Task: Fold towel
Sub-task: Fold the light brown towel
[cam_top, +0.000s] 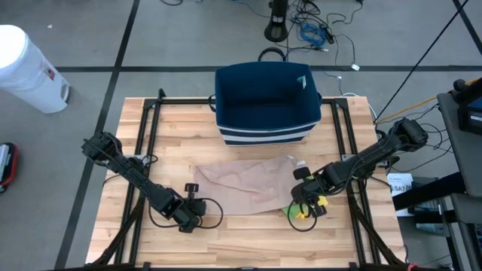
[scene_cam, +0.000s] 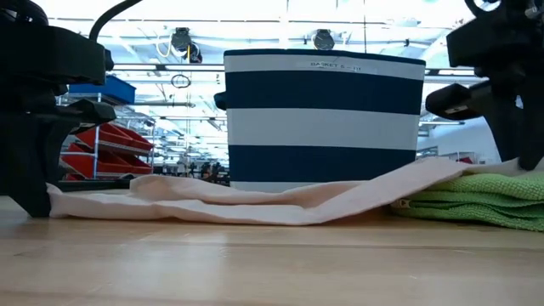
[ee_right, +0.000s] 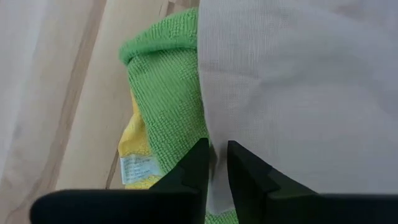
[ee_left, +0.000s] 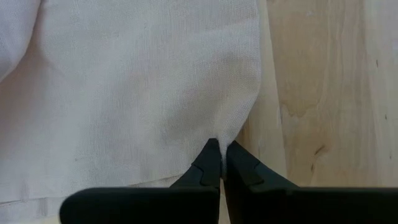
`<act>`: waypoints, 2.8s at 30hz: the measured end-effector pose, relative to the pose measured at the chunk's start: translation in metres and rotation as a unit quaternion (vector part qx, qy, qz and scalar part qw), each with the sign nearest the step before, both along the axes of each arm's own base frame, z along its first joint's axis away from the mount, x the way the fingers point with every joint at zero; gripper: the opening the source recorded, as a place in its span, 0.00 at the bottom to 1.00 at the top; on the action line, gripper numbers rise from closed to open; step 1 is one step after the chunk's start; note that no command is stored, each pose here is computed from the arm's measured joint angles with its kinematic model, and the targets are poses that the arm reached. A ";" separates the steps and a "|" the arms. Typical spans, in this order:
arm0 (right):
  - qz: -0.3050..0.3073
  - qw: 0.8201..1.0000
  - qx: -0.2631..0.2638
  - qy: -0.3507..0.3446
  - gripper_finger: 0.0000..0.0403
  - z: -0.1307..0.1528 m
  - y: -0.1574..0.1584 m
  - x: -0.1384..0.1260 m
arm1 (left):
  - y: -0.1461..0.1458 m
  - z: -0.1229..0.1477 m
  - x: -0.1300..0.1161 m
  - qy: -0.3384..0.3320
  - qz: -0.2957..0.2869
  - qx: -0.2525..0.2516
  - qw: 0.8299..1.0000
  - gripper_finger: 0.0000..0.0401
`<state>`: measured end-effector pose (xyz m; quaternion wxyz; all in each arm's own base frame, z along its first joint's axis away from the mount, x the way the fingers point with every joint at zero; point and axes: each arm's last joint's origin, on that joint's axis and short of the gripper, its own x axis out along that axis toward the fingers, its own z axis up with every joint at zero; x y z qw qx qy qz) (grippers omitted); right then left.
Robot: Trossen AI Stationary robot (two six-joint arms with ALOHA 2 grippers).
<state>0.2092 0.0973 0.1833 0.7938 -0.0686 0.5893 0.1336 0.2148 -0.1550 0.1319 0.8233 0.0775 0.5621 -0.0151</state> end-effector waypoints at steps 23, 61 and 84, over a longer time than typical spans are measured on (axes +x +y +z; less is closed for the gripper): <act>0.076 0.975 0.041 -0.205 0.00 0.090 0.005 -0.012 | -0.010 0.112 0.026 0.002 -0.048 0.171 0.984 0.00; 0.081 0.969 -0.039 -0.228 0.00 0.174 -0.041 -0.060 | 0.045 0.235 0.020 -0.045 0.030 0.231 0.971 0.00; 0.112 0.944 0.215 -0.224 0.00 0.004 0.023 -0.021 | -0.024 0.074 -0.001 -0.072 -0.005 0.040 0.997 0.00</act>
